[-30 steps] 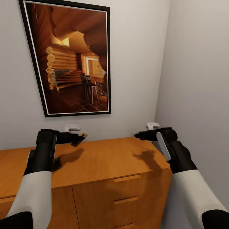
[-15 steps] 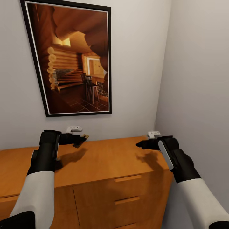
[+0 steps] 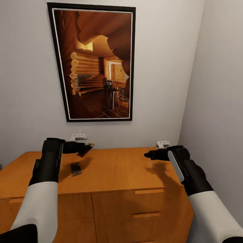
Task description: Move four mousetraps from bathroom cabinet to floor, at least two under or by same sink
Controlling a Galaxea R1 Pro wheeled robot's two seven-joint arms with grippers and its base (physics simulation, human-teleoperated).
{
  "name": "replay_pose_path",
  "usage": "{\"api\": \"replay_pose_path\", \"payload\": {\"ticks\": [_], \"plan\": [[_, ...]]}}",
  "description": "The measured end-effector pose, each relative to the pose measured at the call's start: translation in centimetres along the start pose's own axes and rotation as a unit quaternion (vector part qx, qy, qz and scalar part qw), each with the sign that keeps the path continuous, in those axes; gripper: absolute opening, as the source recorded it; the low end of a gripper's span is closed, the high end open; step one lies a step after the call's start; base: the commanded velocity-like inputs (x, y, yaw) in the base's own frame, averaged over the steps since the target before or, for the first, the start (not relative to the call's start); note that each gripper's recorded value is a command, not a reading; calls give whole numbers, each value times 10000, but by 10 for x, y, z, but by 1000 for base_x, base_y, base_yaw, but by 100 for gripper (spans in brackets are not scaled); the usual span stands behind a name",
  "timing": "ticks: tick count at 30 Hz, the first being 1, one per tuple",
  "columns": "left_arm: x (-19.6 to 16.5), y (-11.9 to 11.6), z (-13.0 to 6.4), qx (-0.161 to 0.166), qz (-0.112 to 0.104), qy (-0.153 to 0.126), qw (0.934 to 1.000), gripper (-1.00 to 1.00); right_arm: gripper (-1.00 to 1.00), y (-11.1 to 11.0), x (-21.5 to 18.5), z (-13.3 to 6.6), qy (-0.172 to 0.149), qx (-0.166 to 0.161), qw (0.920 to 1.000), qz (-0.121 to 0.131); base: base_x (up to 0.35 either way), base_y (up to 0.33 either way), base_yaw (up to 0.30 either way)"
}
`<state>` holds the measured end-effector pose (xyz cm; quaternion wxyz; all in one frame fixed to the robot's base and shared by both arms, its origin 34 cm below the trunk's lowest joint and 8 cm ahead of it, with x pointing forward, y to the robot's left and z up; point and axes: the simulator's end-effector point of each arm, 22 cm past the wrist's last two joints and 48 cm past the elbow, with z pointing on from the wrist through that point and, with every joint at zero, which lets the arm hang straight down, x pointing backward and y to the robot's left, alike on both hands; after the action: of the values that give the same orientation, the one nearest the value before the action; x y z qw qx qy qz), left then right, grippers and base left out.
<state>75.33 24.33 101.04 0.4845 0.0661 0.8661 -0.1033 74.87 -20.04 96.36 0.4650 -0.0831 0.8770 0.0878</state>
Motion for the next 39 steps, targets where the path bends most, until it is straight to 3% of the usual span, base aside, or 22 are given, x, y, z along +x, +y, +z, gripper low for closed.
{"api": "replay_pose_path", "payload": {"ticks": [39], "plan": [[3,-1,2,13,-9,42,10000,-100,100,4,0,1,-1,-31,10000,-1,0,0,275]]}}
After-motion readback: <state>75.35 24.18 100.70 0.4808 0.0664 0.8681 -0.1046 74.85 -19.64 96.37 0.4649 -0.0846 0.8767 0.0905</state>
